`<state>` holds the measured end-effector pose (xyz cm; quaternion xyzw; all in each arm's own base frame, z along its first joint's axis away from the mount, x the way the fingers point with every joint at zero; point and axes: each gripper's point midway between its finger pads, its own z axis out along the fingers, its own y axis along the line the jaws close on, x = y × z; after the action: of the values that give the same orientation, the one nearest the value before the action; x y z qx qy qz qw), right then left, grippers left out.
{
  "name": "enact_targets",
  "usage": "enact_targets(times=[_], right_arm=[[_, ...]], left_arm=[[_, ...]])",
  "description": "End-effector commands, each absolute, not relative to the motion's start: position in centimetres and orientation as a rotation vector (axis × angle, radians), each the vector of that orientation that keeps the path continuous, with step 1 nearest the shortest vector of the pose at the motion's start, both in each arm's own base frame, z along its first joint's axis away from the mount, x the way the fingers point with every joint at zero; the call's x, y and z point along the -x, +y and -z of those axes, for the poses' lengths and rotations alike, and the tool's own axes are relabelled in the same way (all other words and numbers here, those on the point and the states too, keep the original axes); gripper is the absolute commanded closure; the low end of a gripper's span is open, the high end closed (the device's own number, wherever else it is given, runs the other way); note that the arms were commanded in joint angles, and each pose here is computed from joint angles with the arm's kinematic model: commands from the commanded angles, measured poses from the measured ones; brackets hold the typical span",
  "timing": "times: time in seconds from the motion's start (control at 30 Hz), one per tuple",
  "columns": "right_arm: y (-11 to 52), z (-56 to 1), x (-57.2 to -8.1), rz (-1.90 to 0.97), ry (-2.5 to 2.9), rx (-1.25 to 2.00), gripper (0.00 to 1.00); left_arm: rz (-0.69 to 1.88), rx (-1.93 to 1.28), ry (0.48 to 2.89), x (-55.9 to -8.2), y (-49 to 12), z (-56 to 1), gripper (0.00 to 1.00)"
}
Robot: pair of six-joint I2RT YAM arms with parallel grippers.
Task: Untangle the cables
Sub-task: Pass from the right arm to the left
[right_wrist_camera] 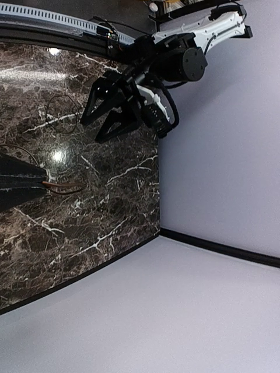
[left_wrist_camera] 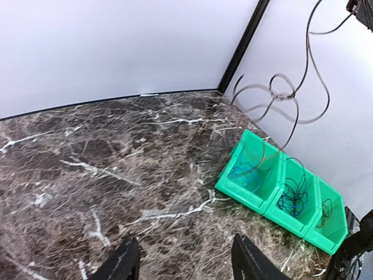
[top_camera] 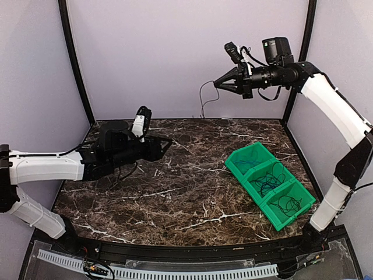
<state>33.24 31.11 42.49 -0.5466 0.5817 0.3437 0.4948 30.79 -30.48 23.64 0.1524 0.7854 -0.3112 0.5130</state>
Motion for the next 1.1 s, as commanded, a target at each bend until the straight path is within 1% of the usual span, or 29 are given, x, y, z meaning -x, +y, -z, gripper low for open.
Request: enact_targets(times=[0.0,0.17,0.23,0.43,0.57,0.7,0.73,0.8,0.9,1.0,1.07], right_arm=[[33.5,-42.3,-30.0,-0.928,1.355,1.409,1.0],[35.1,-43.1,-28.5,-1.022,1.319,1.433,1.0],[35.4,-43.3,-28.1,-1.054,1.309,1.44,1.0],[36.2,-43.4,-27.0,-1.124,1.289,1.46,1.0],[36.4,-43.4,-26.8,-1.132,1.285,1.465,1.0],[36.4,-43.4,-26.8,-1.134,1.288,1.465,1.0],[36.3,-43.3,-26.7,-1.133,1.289,1.465,1.0],[36.3,-43.3,-26.7,-1.127,1.291,1.465,1.0],[36.3,-43.2,-26.7,-1.124,1.295,1.465,1.0],[36.3,-43.2,-26.7,-1.128,1.292,1.468,1.0],[36.3,-43.3,-26.7,-1.131,1.291,1.467,1.0]], left_arm=[[0.948,-0.452,1.694,-30.1,-35.7,-27.2,0.42],[0.98,-0.54,1.644,-28.9,-38.7,-25.3,0.38],[0.968,-0.546,1.664,-29.0,-39.1,-23.7,0.37],[0.968,-0.518,1.65,-29.8,-39.7,-22.5,0.37],[0.987,-0.489,1.622,-30.5,-40.4,-22.8,0.4],[1.003,-0.467,1.615,-30.9,-40.8,-22.7,0.49],[0.993,-0.445,1.61,-31.2,-40.5,-22.9,0.51],[0.97,-0.387,1.598,-31.3,-39.2,-23.0,0.51],[0.98,-0.329,1.541,-30.9,-37.8,-24.4,0.45],[1.03,-0.376,1.52,-29.8,-38.0,-25.5,0.43],[1.053,-0.391,1.557,-29.5,-38.2,-25.3,0.42]])
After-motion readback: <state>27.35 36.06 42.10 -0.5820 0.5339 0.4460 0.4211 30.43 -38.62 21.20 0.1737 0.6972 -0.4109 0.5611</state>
